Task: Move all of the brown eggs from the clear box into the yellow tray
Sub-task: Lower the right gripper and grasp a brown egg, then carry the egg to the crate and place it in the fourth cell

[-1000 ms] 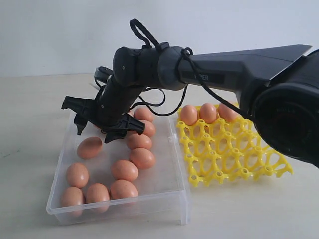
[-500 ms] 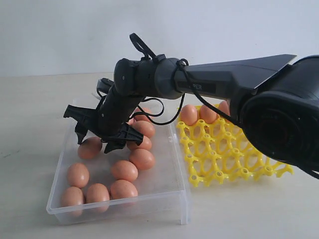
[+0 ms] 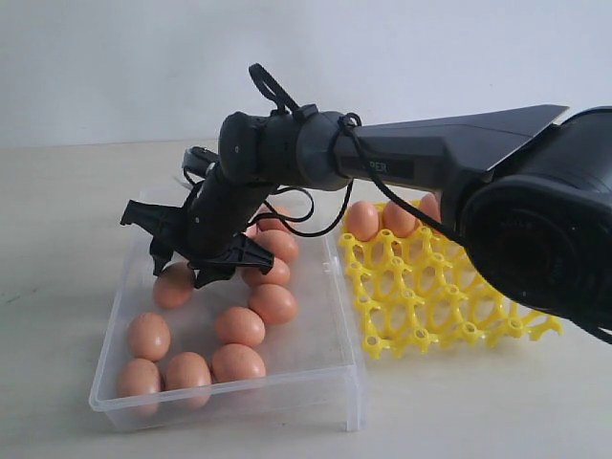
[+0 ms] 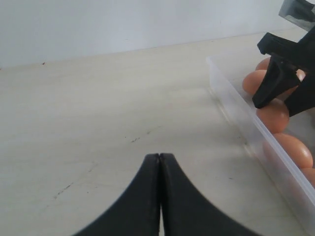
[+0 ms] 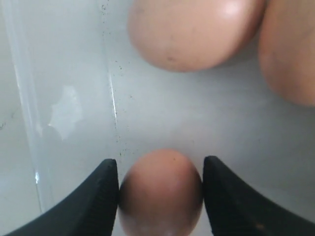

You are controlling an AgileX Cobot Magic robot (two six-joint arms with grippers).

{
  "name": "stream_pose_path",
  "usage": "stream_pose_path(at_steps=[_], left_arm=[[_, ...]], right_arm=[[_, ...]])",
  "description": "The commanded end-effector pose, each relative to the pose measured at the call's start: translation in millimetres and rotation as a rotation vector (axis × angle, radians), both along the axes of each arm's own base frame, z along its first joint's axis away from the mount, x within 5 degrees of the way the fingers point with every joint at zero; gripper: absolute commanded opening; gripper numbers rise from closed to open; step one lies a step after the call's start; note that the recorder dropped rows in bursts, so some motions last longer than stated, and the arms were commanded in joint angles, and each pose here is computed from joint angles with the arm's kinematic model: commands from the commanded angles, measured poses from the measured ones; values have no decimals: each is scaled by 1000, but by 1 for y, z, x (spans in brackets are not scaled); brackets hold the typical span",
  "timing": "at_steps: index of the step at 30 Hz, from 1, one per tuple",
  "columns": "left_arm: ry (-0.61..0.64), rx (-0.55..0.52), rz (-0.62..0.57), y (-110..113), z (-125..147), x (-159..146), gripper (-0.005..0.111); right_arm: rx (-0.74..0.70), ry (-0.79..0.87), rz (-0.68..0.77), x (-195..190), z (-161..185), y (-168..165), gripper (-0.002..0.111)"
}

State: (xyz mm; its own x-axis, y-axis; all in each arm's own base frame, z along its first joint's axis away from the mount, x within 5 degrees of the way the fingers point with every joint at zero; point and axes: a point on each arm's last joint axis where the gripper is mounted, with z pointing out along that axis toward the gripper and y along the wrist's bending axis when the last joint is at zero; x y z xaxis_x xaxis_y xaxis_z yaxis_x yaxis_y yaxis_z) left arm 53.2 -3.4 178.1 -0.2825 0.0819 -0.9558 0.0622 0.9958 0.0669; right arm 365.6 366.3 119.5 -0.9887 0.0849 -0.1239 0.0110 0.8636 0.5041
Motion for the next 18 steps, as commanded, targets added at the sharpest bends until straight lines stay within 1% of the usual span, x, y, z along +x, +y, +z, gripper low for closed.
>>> stream_pose_path(at_steps=[1, 5, 8, 13, 16, 18], left_arm=[[-18, -7, 0, 0, 3, 0, 0], [-18, -7, 0, 0, 3, 0, 0], [-18, -7, 0, 0, 3, 0, 0], [-18, -7, 0, 0, 3, 0, 0], [-18, -7, 0, 0, 3, 0, 0], [-18, -7, 0, 0, 3, 0, 0]], right_arm=[[-32, -93, 95, 5, 3, -4, 0], [-158, -279, 226, 12, 23, -13, 0], [-230, -429, 275, 18, 48, -20, 0], [-167, -652, 238, 22, 98, -32, 0], [-130, -745, 203, 18, 115, -52, 0], [-124, -804, 187, 12, 122, -73, 0]])
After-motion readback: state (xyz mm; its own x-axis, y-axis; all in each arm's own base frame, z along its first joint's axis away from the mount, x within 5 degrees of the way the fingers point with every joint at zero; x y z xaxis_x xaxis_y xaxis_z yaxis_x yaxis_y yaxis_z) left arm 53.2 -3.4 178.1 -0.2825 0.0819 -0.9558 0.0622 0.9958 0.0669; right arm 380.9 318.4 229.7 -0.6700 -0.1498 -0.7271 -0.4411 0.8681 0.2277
